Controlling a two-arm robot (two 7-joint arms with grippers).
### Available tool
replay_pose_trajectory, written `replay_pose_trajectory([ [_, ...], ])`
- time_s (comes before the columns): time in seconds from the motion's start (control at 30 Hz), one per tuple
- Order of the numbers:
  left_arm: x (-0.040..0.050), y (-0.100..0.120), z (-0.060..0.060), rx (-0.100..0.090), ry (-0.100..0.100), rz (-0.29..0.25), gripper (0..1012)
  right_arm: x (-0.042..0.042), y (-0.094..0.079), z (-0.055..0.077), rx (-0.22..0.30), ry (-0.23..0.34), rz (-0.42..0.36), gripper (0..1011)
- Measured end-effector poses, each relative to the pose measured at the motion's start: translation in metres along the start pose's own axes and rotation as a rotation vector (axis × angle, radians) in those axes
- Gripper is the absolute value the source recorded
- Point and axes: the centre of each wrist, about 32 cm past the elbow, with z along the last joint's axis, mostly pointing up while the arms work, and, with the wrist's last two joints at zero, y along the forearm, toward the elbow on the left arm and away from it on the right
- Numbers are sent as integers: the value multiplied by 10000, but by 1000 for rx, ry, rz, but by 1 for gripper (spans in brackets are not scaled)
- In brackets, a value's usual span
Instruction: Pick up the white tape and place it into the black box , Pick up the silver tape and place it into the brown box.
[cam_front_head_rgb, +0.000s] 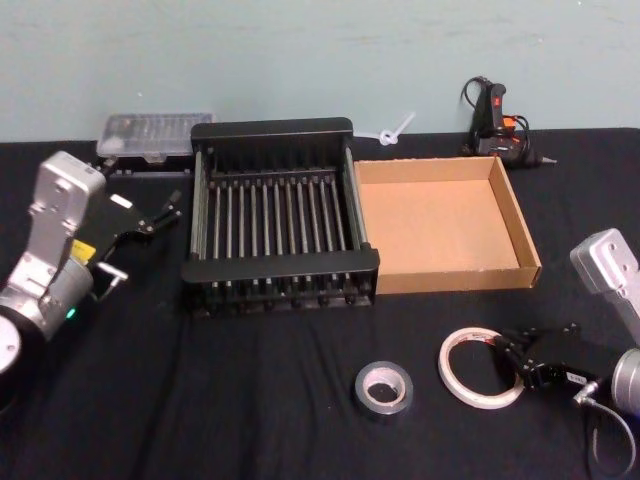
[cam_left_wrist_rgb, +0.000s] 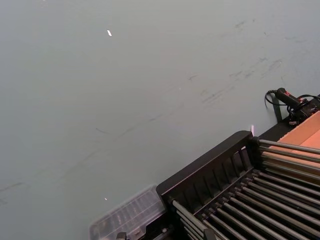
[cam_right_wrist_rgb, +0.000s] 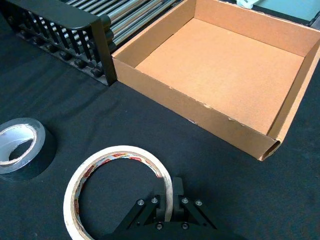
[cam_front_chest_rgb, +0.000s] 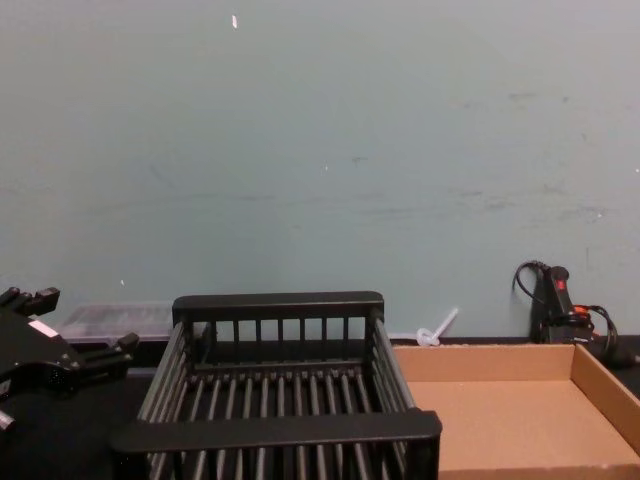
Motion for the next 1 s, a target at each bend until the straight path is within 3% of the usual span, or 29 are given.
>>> replay_pose_trajectory([
  [0.37,0,0,0,0,0,0,1001,-14,-29,86,66,-26,16,95],
  [0.7,0,0,0,0,0,0,1001,37,23,364,179,-39,-3,96],
  [1.0,0,0,0,0,0,0,1001,42,201,651,236,-78,-20,95],
])
